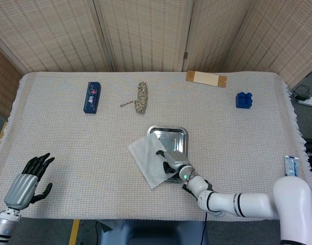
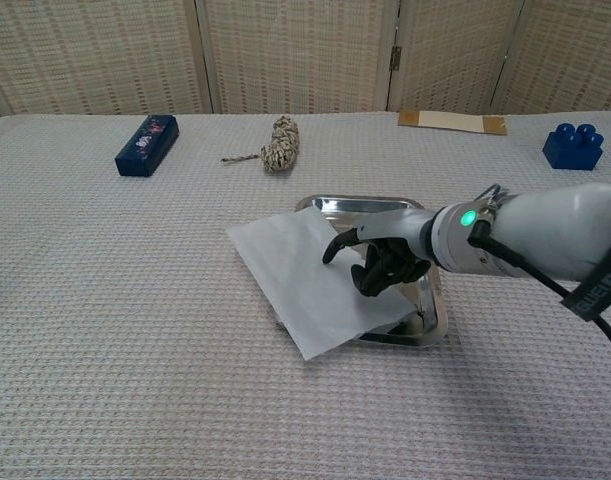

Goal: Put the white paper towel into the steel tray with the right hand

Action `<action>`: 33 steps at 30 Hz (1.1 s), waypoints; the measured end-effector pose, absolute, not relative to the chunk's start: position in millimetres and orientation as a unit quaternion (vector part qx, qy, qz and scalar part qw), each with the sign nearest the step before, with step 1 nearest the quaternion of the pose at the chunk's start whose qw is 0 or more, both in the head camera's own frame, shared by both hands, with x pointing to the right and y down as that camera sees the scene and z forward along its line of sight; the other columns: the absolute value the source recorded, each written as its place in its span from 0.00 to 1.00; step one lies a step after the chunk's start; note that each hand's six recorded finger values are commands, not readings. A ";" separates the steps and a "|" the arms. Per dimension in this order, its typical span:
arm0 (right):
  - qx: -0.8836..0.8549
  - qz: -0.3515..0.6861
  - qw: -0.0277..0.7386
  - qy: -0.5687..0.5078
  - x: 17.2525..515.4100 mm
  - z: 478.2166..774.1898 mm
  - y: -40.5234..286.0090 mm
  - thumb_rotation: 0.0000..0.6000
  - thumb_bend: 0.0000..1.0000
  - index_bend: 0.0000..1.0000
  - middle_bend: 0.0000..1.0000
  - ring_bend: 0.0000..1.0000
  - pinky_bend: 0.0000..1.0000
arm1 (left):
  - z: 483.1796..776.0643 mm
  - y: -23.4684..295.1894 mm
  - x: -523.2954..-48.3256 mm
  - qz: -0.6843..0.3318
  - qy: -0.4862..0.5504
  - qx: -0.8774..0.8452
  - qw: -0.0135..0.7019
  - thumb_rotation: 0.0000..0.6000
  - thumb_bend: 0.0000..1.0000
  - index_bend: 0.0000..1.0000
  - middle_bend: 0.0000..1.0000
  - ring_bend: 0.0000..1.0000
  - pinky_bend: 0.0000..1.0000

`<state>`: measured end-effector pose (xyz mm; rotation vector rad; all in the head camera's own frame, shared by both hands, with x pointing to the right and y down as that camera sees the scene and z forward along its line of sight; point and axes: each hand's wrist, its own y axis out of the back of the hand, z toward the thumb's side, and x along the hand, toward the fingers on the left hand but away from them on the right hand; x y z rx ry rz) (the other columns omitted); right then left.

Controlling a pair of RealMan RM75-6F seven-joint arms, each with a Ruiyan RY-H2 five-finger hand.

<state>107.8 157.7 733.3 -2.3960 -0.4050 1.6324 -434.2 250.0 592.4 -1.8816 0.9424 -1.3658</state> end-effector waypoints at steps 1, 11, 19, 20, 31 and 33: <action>-0.814 0.555 0.106 -0.136 107.8 735.0 158.8 1.00 1.00 0.16 1.00 1.00 1.00 | 592.1 249.9 -434.3 -0.517 0.357 -0.713 0.312 1.00 0.53 0.00 0.00 0.00 0.00; -0.806 0.567 0.106 -0.132 116.1 739.1 162.3 1.00 1.00 0.17 1.00 1.00 1.00 | 587.9 250.5 -432.9 -0.511 0.359 -0.715 0.314 1.00 0.53 0.00 0.00 0.00 0.00; -0.796 0.580 0.109 -0.136 132.3 733.2 163.8 1.00 1.00 0.17 1.00 1.00 1.00 | 586.0 252.1 -430.2 -0.507 0.356 -0.718 0.317 1.00 0.53 0.00 0.00 0.00 0.00; -0.794 0.582 0.109 -0.137 134.6 732.3 164.1 1.00 1.00 0.17 1.00 1.00 1.00 | 585.9 252.3 -429.8 -0.507 0.356 -0.719 0.317 1.00 0.53 0.00 0.00 0.00 0.00; -0.778 0.603 0.114 -0.133 159.7 724.9 167.8 1.00 1.00 0.17 1.00 1.00 1.00 | 584.7 253.8 -427.5 -0.506 0.352 -0.719 0.322 1.00 0.53 0.00 0.00 0.00 0.00; -0.775 0.608 0.113 -0.130 163.4 724.6 169.0 1.00 1.00 0.17 1.00 1.00 1.00 | 584.2 254.0 -427.5 -0.506 0.353 -0.718 0.323 1.00 0.53 0.00 0.00 0.00 0.00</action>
